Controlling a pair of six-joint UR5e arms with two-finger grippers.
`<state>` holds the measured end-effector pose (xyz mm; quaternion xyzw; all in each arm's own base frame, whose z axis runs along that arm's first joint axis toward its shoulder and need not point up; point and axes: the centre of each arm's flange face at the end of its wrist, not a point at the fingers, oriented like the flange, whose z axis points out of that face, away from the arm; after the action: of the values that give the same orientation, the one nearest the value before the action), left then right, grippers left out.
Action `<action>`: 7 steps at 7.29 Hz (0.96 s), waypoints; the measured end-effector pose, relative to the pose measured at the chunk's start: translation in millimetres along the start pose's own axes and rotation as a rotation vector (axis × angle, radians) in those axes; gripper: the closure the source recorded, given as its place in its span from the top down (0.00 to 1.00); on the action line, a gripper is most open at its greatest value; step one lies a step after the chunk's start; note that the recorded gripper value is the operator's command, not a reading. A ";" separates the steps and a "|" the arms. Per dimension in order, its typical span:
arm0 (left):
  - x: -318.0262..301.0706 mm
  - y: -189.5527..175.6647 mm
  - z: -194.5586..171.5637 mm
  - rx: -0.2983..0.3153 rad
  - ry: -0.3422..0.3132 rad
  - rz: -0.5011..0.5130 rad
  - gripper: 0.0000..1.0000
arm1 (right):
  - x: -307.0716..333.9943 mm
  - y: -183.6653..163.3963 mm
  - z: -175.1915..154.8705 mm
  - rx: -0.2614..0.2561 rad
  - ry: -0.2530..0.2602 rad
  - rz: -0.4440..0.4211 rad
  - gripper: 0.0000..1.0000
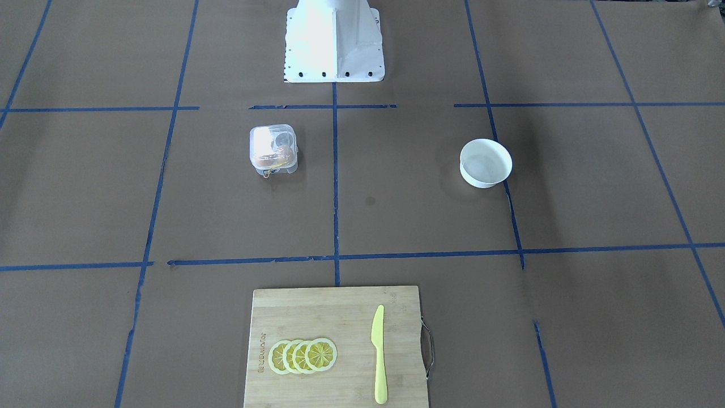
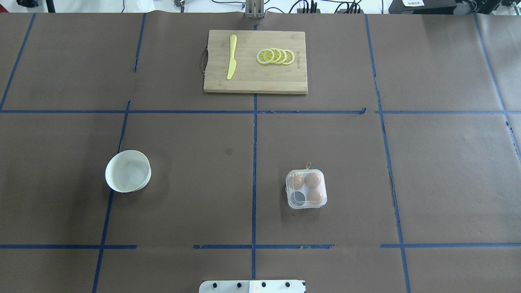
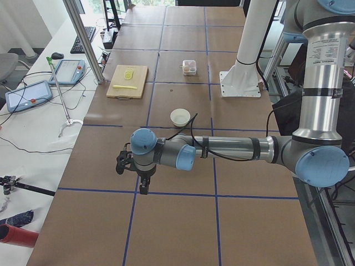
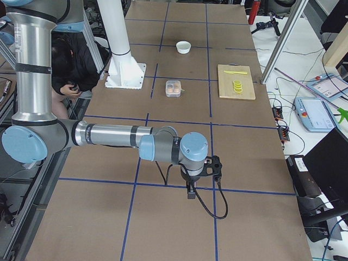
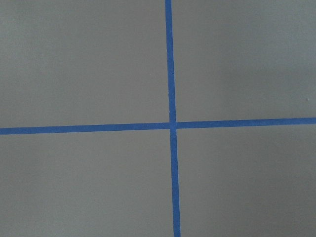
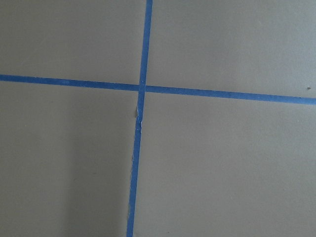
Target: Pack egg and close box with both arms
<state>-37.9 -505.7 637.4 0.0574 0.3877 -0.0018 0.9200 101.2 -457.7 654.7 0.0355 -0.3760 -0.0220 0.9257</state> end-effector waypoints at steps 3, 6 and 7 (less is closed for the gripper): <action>0.7 -0.7 -0.5 0.002 0.000 0.002 1.00 | -1.9 -0.1 0.0 0.003 -0.026 0.004 1.00; 0.5 -0.4 -1.3 0.003 0.001 0.001 1.00 | -2.8 0.4 0.5 0.003 -0.040 0.046 1.00; 0.6 -0.3 -1.5 0.003 0.000 0.001 1.00 | -3.1 0.4 0.5 0.003 -0.043 0.060 1.00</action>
<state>-38.5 -505.8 635.9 0.0591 0.3878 -0.0018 0.9198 98.6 -457.1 653.0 0.0251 -0.3970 0.0056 0.9175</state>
